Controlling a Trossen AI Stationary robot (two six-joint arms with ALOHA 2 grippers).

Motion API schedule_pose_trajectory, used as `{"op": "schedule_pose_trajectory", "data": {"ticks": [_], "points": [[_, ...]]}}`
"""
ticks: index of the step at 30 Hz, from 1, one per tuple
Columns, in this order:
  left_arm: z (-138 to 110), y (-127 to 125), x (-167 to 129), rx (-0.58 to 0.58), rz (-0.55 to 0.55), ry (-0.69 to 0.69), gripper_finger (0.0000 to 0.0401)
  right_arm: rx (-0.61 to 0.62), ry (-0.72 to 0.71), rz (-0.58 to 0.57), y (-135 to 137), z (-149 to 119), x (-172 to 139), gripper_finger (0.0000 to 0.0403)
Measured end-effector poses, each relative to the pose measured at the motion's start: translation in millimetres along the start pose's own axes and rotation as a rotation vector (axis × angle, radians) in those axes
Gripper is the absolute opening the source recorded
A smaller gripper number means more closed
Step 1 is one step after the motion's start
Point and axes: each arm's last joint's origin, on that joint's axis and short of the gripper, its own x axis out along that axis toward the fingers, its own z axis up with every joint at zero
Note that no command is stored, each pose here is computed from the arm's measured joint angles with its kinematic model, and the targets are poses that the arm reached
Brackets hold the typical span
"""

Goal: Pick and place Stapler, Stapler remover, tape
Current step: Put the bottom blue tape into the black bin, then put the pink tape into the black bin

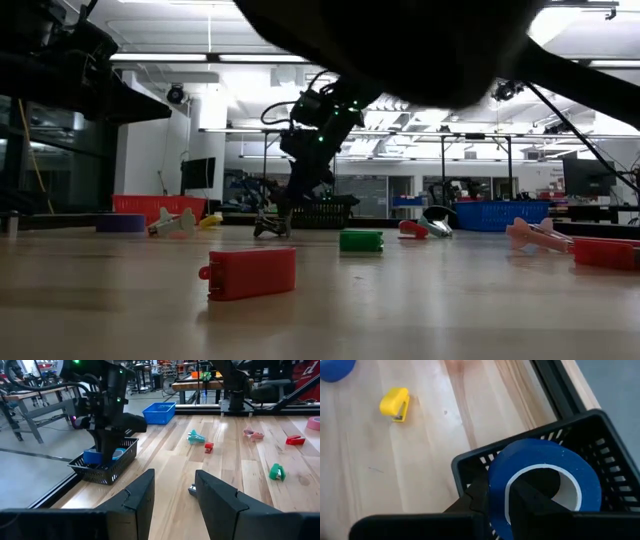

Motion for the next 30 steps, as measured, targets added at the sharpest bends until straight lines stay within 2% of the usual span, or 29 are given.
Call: {"op": "schedule_pose_trajectory", "data": {"ticks": [6,9,18,25,30], "points": [[0,0,0,0.0,0.0,0.0,0.0138,0.005,0.013,-0.003,-2,-5,3,0.0032],[0,0,0,0.0,0.0,0.0,0.0138,0.006,0.014,-0.05,-4,-4,3,0.0032],[0,0,0,0.0,0.001,0.001,0.0138,0.003,0.016,-0.053,-4,-4,3,0.0121],[0,0,0,0.0,0.001,0.0,0.0138,0.044,-0.013,-0.076,-4,2,-1,0.0141],[0,0,0,0.0,0.001,0.001,0.0138,0.069,0.018,-0.072,0,11,-17,0.0146]]}}
